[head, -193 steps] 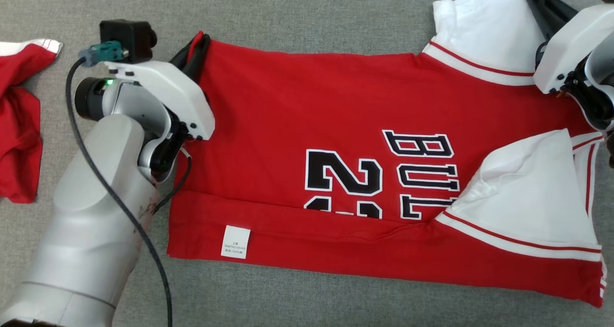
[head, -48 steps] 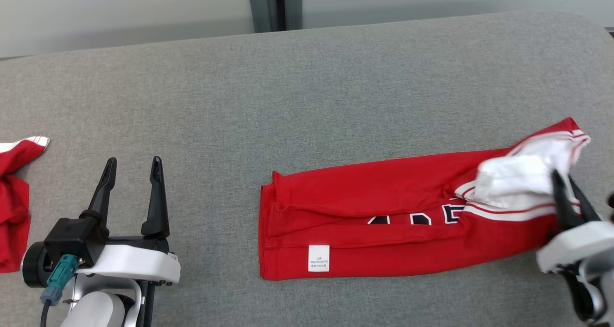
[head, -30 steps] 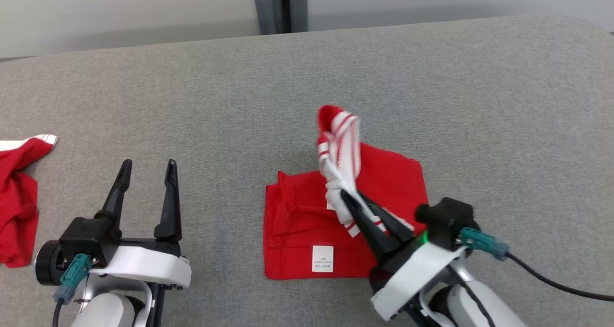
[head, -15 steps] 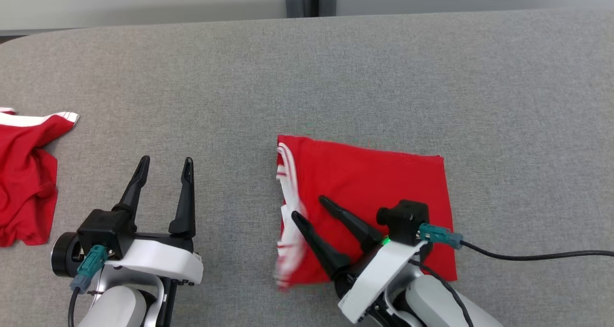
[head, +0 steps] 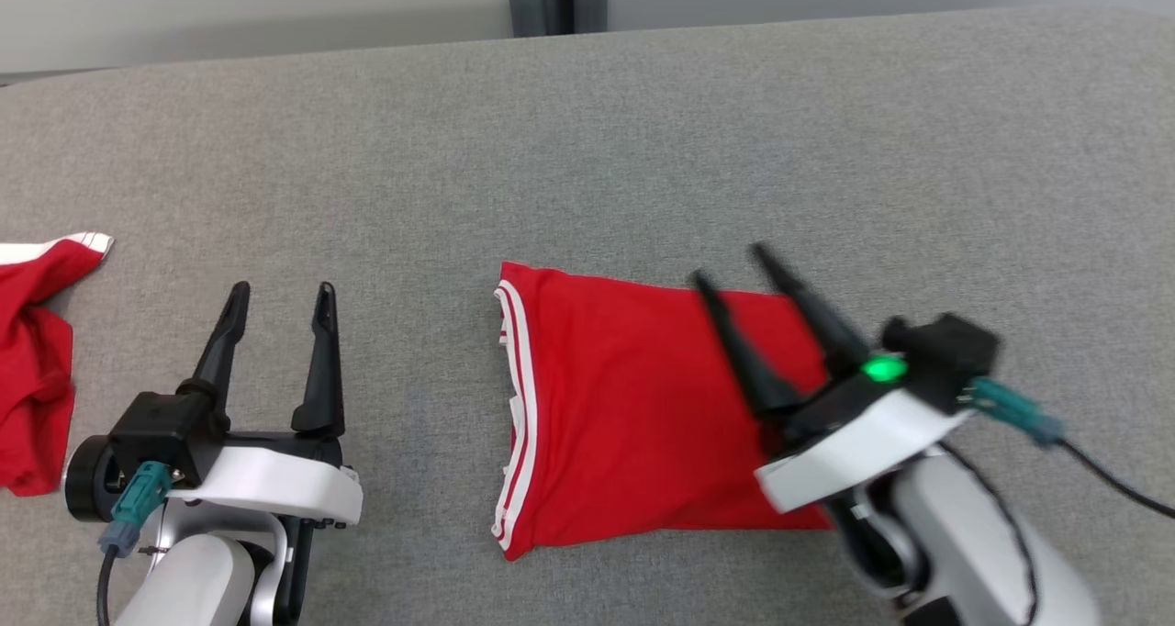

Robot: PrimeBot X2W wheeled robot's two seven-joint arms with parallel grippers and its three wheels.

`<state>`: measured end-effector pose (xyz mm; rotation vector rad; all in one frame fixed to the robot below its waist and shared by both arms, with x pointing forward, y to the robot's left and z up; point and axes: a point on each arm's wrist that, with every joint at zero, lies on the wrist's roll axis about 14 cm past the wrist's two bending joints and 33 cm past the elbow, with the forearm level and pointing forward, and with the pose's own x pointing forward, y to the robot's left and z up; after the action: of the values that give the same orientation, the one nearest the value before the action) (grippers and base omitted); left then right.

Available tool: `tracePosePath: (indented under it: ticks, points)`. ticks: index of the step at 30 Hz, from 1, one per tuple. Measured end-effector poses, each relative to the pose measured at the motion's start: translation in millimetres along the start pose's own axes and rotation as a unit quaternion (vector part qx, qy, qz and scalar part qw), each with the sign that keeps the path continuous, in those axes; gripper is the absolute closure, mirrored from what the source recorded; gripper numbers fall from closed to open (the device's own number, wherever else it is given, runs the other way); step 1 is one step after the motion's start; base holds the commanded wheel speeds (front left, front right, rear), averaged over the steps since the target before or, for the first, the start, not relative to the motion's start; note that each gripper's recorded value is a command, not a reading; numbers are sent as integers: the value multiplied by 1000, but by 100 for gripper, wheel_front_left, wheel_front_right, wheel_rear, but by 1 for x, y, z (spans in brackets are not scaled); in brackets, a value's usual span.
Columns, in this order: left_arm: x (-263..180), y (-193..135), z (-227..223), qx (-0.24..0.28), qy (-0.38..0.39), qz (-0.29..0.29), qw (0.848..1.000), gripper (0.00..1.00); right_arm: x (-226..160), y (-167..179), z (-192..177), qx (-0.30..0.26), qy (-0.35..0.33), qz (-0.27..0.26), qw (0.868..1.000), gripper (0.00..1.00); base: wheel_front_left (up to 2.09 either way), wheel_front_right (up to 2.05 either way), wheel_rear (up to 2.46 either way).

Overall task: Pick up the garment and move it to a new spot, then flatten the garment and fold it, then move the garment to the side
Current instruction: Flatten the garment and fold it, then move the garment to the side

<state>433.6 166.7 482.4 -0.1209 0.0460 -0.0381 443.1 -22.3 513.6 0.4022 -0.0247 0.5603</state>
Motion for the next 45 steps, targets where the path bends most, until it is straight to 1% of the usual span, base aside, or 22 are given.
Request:
tracePosePath:
  ticks: [3, 4, 8, 11, 15, 19, 27, 36, 38, 41, 45]
  points:
    - [1, 0, 6, -1, -9, 1, 1000, 0, -15, -37, 24, -48, -27, -52, 997, 0, 0, 0, 0]
    - [1, 0, 6, -1, -9, 1, 1000, 0, -15, -37, 24, -48, -27, -52, 997, 0, 0, 0, 0]
    - [-2, 0, 10, -1, -15, 1, 1000, 0, -43, -81, 43, -108, -28, -116, 987, 0, 0, 0, 0]
    - [-3, 0, 12, 0, -18, 1, 1000, 0, -64, -102, 50, -139, -15, -153, 978, 0, 0, 0, 0]
    - [-10, 2, 10, -3, -13, 5, 1000, 0, -90, -119, 52, -151, 6, -193, 969, 0, 0, 0, 0]
    - [-16, 3, 8, -1, -7, 7, 1000, 0, -109, -123, 45, -148, 30, -215, 965, 0, 0, 0, 0]
    - [-28, 8, 2, 7, 8, 13, 1000, 0, -117, -118, 42, -140, 39, -223, 964, 0, 0, 0, 0]
    - [-32, 6, 4, 7, 7, 12, 1000, 0, -112, -113, 40, -144, 52, -212, 965, 0, 0, 0, 0]
    - [-32, 7, 5, 7, 7, 12, 1000, 0, -108, -111, 32, -144, 69, -203, 966, 0, 0, 0, 0]
    - [-33, 9, 3, 7, 10, 16, 1000, 0, -101, -103, 12, -138, 110, -179, 968, 0, 0, 0, 0]
    - [-34, 14, 0, 4, 14, 26, 1000, 0, -94, -90, -28, -117, 176, -144, 967, 0, 0, 0, 0]
